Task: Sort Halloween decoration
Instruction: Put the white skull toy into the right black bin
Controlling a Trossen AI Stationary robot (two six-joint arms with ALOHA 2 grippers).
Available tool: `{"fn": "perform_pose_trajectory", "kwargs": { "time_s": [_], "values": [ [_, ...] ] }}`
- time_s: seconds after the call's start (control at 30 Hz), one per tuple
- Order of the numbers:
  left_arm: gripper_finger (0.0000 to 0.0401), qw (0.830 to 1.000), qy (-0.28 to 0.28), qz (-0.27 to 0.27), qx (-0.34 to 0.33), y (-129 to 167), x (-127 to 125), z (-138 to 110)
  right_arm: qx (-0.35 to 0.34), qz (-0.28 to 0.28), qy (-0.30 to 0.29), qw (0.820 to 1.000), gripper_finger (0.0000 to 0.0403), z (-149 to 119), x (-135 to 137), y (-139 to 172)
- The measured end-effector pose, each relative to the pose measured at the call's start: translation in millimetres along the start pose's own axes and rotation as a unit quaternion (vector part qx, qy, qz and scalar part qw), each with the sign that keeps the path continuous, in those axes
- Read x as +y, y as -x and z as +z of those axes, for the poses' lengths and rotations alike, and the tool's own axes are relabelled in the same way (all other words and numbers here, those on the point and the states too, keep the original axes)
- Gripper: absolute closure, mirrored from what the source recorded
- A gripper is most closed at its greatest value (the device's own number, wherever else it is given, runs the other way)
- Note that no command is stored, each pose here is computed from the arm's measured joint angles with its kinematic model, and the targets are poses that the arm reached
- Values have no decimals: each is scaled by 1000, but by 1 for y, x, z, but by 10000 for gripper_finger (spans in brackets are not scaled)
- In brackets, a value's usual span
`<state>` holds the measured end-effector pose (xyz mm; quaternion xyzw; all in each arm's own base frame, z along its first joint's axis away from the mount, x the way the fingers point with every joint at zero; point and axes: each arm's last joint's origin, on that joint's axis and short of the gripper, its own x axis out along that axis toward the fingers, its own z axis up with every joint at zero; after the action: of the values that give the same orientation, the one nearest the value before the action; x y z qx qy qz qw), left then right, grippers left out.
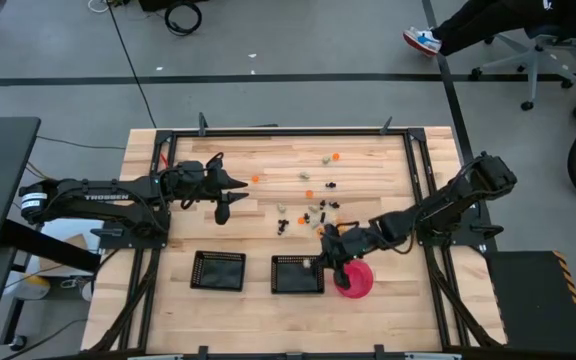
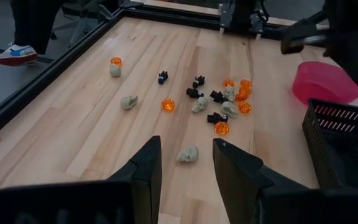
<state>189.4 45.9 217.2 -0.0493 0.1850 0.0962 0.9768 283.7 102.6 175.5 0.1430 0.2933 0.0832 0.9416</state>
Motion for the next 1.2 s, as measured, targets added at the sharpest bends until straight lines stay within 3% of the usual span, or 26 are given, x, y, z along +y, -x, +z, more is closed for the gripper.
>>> {"fn": "perform_pose_trajectory", "kwargs": {
  "time_s": [0.2, 0.6, 0.97, 1.2],
  "values": [
    [285, 1000, 0, 0, 0, 0, 0, 0, 24, -5, -21, 999, 384, -15, 2, -15],
    [285, 1000, 0, -1, 1, 0, 0, 0, 42, -16, -29, 999, 272, -11, -6, -17],
    [285, 1000, 4, -1, 2, 0, 0, 0, 27, -155, 24, 987, 260, 12, -33, -6],
    [285, 1000, 4, -1, 2, 0, 0, 0, 81, -215, 34, 973, 242, 8, -61, -1]
  ]
}}
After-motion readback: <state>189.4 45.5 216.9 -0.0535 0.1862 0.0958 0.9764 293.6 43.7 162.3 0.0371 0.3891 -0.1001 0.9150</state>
